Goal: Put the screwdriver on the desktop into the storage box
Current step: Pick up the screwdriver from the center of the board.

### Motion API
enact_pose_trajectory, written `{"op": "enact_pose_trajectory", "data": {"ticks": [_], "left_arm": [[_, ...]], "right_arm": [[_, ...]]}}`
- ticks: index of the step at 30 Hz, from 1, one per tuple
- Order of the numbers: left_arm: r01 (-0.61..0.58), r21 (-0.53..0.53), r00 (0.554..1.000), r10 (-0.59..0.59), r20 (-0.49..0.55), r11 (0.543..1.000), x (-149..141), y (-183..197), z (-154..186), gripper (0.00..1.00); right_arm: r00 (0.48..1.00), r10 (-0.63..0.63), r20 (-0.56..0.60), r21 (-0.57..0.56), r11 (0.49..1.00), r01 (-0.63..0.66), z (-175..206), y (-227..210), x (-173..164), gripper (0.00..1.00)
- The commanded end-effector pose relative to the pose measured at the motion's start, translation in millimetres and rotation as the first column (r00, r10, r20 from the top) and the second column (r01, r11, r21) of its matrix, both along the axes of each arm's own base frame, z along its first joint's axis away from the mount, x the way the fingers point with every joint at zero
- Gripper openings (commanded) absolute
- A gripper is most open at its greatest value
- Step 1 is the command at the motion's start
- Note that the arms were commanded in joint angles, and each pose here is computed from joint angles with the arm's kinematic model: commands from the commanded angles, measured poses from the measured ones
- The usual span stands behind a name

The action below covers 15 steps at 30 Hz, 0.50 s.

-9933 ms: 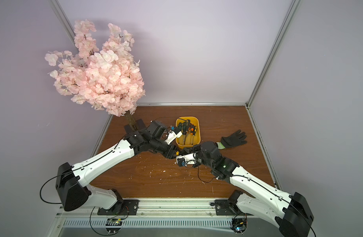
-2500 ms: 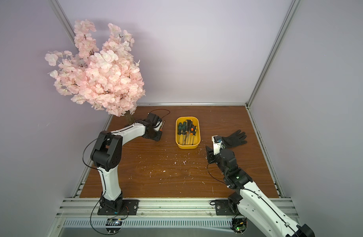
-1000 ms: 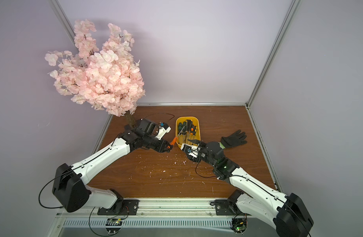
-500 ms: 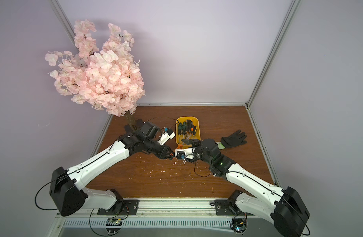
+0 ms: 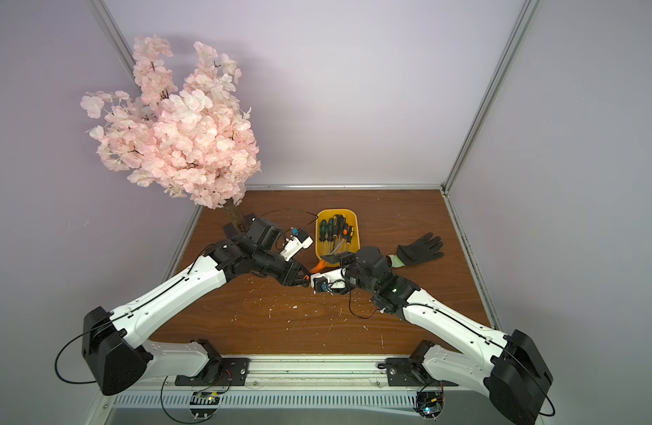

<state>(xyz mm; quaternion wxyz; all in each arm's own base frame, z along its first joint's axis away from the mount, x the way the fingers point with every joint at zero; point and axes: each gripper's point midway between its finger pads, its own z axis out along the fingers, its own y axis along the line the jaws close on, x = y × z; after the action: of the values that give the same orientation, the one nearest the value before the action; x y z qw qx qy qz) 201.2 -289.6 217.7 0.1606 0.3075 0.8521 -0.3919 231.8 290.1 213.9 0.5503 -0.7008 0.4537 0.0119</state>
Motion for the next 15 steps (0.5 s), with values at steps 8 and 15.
{"op": "enact_pose_trajectory", "data": {"ticks": [8, 15], "left_arm": [[0.052, -0.068, 0.998, -0.049, 0.034, 0.996, -11.8, -8.2, 28.9, 0.00], [0.040, -0.060, 0.998, -0.037, 0.059, 0.997, -8.9, -6.3, 30.9, 0.00]], "right_arm": [[0.999, 0.042, 0.029, 0.010, 0.999, -0.043, 15.5, 14.4, -3.9, 0.47], [0.999, 0.020, 0.033, -0.010, 1.000, -0.020, 15.1, 16.0, 0.7, 0.15]]}}
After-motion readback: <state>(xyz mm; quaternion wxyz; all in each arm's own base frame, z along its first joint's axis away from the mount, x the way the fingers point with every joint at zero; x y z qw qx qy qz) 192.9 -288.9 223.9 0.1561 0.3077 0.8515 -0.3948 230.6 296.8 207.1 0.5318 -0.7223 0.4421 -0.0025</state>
